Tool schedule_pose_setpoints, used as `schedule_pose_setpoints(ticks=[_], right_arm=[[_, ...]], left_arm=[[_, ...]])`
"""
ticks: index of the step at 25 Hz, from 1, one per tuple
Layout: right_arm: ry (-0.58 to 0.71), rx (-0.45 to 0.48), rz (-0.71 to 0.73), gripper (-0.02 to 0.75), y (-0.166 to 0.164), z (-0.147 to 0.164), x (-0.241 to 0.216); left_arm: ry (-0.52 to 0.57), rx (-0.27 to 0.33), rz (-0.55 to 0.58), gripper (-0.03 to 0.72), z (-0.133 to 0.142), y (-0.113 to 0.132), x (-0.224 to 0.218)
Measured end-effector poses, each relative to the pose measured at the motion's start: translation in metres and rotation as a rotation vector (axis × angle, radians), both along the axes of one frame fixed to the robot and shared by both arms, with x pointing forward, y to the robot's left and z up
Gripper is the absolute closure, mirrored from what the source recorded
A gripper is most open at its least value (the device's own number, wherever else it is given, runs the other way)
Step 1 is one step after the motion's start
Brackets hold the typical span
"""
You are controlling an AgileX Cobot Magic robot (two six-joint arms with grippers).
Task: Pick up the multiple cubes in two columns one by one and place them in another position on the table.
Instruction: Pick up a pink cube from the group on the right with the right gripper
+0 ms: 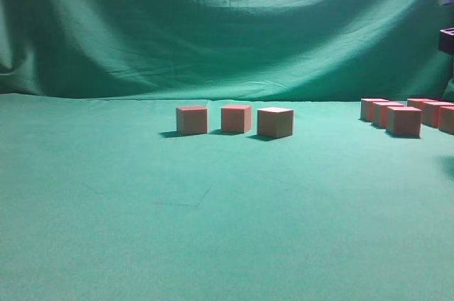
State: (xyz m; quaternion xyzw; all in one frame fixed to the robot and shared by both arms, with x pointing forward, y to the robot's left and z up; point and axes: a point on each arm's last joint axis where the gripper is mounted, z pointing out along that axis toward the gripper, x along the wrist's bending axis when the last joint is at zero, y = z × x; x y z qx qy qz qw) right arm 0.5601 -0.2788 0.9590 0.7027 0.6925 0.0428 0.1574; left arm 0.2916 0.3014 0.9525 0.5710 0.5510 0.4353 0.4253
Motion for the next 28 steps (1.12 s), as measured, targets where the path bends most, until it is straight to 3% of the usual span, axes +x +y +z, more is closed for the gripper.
schedule_pose_setpoints(ticks=[7,14,17,20,28], right_arm=[[-0.056,0.088,-0.027,0.167,-0.007,-0.005,0.018],[-0.021,0.093,-0.020,0.167,-0.006,-0.029,0.030],[-0.031,0.097,-0.020,0.291,-0.005,-0.029,0.032],[-0.029,0.097,-0.020,0.489,-0.005,-0.030,0.032],[0.039,0.105,-0.056,0.493,-0.004,-0.013,0.022]], left_arm=[[0.000,0.000,0.000,0.688,0.000,0.000,0.000],[0.000,0.000,0.000,0.688,0.000,0.000,0.000],[0.000,0.000,0.000,0.688,0.000,0.000,0.000],[0.000,0.000,0.000,0.688,0.000,0.000,0.000],[0.000,0.000,0.000,0.688,0.000,0.000,0.000]])
